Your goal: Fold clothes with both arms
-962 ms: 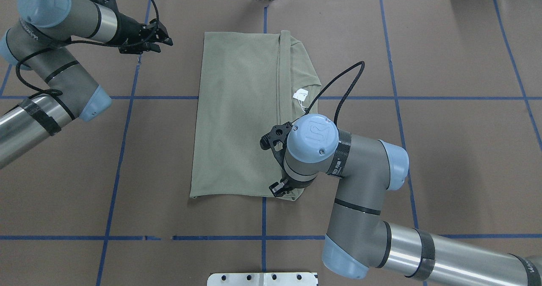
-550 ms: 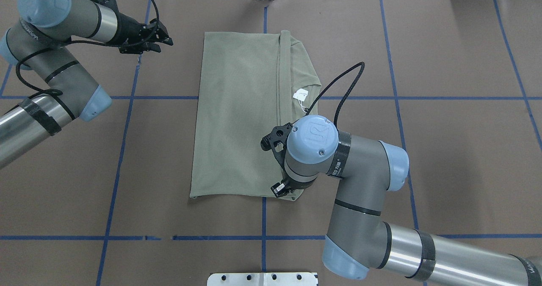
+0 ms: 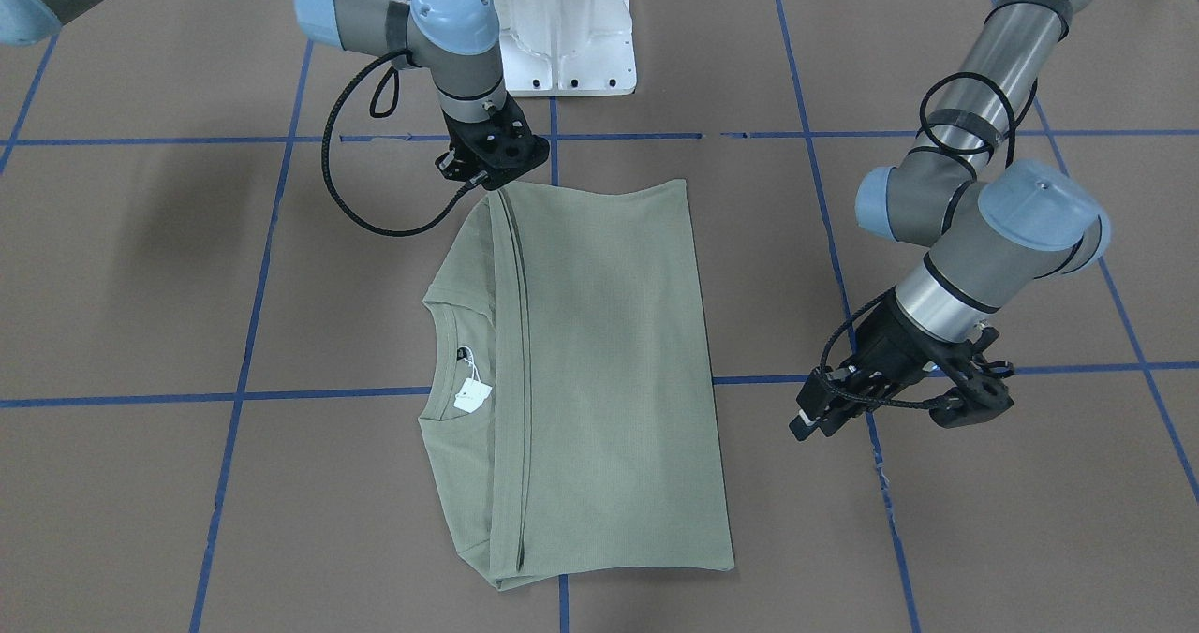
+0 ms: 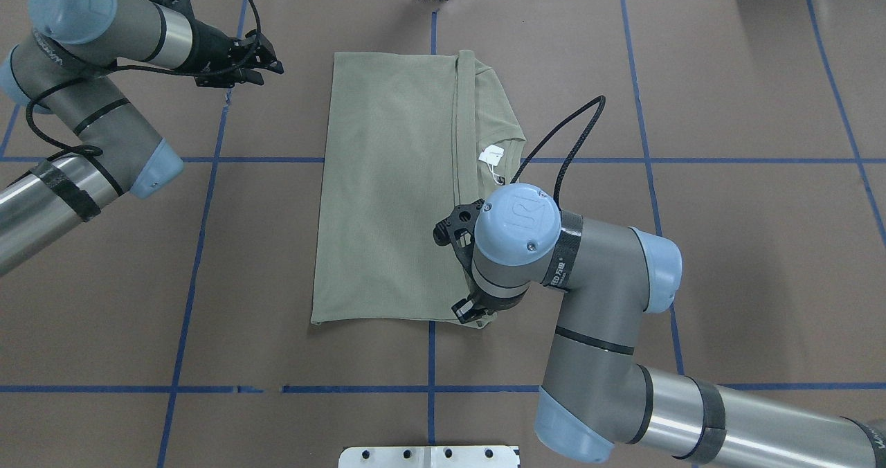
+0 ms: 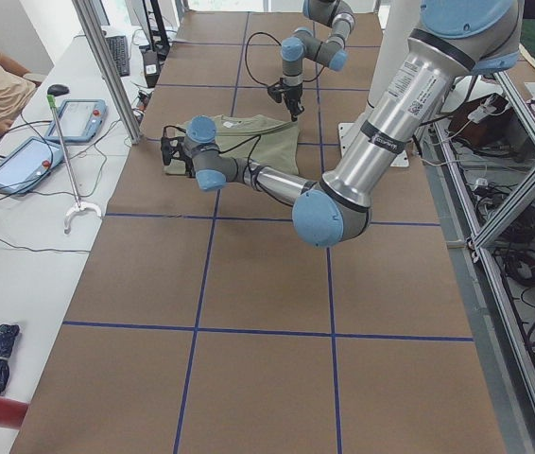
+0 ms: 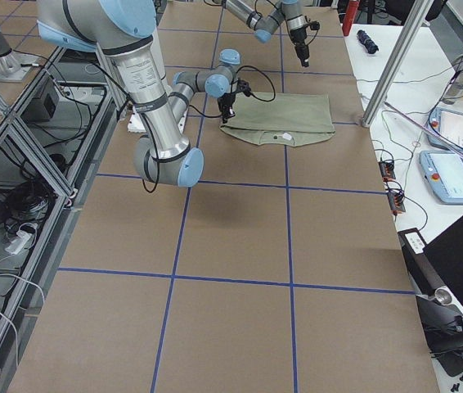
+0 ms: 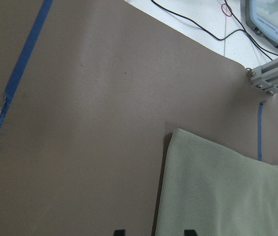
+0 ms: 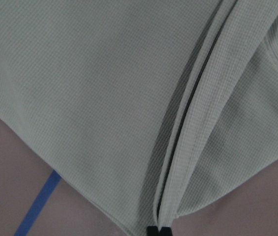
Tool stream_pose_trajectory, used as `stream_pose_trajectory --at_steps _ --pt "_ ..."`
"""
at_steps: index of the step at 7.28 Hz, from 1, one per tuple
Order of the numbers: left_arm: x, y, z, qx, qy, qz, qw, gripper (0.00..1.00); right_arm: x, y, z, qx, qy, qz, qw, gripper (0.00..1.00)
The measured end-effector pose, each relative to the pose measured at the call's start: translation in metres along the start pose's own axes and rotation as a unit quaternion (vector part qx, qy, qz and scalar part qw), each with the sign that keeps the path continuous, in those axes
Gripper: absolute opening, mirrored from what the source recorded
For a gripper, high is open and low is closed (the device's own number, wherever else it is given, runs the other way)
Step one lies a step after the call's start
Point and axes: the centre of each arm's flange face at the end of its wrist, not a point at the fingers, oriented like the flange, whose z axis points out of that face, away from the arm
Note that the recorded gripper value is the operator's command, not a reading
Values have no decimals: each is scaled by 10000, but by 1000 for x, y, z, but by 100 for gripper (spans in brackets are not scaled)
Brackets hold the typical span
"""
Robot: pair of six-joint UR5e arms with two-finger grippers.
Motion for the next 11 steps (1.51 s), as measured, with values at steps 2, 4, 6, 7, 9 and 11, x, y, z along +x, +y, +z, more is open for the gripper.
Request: stream_pose_trajectory --at_steps 2,4,6,7,9,11 --pt "3 1 -2 -14 31 -61 10000 50 11 20 4 -104 193 154 9996 68" --pt "8 3 -5 -31 87 -101 9999 50 9 36 21 -194 312 452 9983 100" --pt "11 4 -8 -31 120 -124 9998 50 12 35 19 -149 328 595 9976 100" --pt "12 4 -8 -32 123 -129 9998 50 17 30 13 -83 329 647 9973 100" --pt "13 4 -9 -31 134 -131 9998 50 35 12 1 179 381 724 9965 100" --pt "14 4 -10 -29 152 -124 9998 50 47 -32 6 593 403 797 9942 100"
